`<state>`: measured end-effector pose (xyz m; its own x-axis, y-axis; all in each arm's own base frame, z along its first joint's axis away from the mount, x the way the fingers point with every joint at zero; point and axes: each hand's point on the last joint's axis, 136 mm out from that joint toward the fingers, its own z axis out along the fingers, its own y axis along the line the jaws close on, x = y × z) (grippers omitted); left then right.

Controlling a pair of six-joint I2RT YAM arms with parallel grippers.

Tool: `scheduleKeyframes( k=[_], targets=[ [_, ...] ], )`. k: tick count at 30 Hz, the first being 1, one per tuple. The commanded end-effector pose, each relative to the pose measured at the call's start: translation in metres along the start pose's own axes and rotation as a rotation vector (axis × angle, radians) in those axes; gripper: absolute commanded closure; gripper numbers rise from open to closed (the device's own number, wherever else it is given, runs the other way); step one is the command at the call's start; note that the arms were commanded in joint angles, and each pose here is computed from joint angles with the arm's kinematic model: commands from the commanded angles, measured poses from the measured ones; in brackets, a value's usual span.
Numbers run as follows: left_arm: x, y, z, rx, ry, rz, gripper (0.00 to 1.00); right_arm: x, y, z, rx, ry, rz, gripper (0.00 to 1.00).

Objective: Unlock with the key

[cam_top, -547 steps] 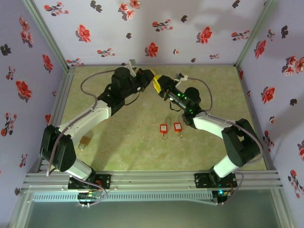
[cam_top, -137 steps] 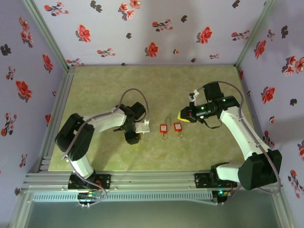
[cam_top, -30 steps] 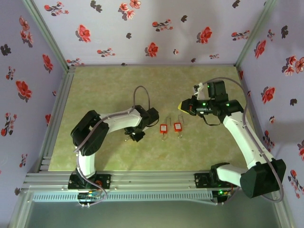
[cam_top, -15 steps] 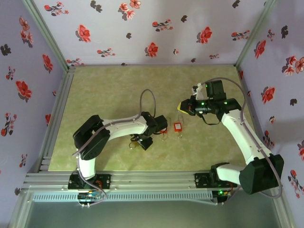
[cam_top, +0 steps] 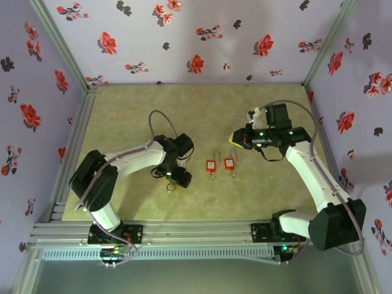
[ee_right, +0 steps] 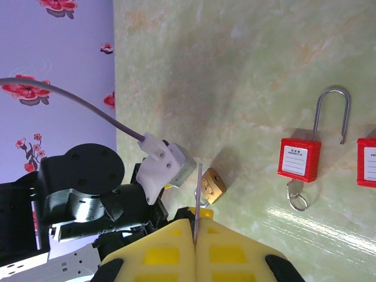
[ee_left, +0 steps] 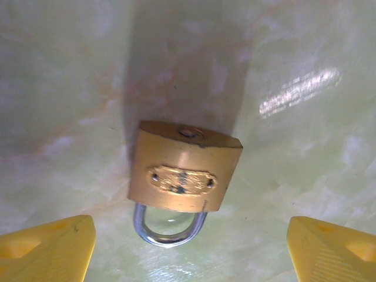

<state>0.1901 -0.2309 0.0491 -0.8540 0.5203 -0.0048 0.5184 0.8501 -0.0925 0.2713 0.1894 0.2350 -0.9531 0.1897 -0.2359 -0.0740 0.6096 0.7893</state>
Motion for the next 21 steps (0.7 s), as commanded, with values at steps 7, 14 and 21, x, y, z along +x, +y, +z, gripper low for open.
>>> scheduleKeyframes(
  k=[7,14,21],
  targets=[
    [0.003,0.005,0.023,0.071,0.061,0.11,0.17,0.003,0.004,-0.004,-0.012,0.004,-0.011,1.0],
    [0.002,0.008,0.032,0.063,0.097,0.156,0.2,0.004,0.003,-0.005,-0.007,0.002,-0.008,1.0],
    [0.005,0.012,0.04,0.05,0.128,0.175,0.25,0.004,0.002,-0.005,-0.004,-0.004,0.002,1.0]
  ],
)
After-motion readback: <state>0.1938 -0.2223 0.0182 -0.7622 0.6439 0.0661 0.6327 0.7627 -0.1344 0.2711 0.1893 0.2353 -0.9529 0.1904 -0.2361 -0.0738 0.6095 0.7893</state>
